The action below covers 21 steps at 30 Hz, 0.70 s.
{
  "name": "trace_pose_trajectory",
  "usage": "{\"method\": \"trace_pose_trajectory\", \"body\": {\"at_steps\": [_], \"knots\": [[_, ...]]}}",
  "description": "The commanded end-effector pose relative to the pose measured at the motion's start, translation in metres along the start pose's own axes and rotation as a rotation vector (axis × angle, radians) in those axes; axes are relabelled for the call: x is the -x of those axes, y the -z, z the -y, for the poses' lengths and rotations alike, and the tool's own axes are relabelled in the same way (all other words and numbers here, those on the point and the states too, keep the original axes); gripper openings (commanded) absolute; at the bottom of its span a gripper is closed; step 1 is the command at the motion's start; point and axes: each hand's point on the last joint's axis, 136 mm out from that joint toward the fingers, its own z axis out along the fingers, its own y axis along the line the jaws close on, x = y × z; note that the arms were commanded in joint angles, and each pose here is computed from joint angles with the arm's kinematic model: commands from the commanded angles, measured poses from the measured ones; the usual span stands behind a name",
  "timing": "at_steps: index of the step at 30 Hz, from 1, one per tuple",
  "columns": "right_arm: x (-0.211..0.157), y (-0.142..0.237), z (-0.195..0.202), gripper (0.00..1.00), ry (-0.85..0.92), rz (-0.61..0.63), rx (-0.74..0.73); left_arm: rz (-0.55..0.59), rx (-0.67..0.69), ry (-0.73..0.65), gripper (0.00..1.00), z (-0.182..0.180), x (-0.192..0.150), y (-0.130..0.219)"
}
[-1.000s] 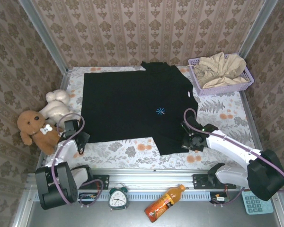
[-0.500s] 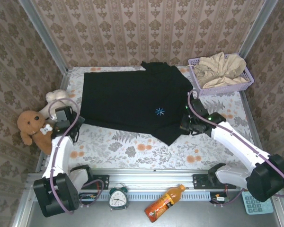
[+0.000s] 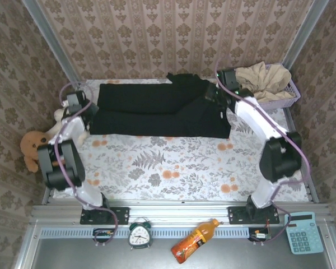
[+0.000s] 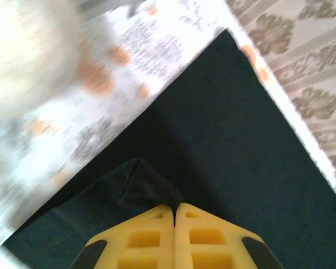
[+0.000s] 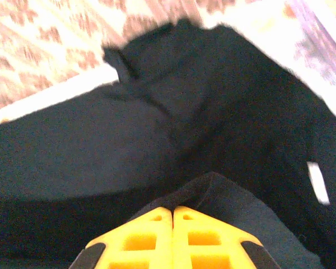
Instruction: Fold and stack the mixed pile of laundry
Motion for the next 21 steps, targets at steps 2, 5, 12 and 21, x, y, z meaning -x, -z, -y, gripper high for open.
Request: {"method": "trace_pose_trajectory", "body": {"at_steps": [2, 5, 12, 21], "knots": [[0.046, -0.057, -0.016, 0.94, 0.029, 0.027, 0.056, -0.079, -0.089, -0.004, 0.54, 0.040, 0.014, -0.047], [0.047, -0.066, -0.024, 1.00, 0.065, -0.024, 0.097, -0.084, -0.084, -0.009, 1.00, 0.045, 0.010, -0.050], [0.004, -0.028, -0.004, 1.00, 0.176, -0.086, 0.070, -0.053, -0.227, -0.102, 0.95, 0.070, -0.012, -0.008], [-0.083, -0.031, 0.046, 0.00, 0.110, -0.241, 0.012, -0.275, -0.389, -0.183, 0.00, 0.097, -0.112, -0.035]]}}
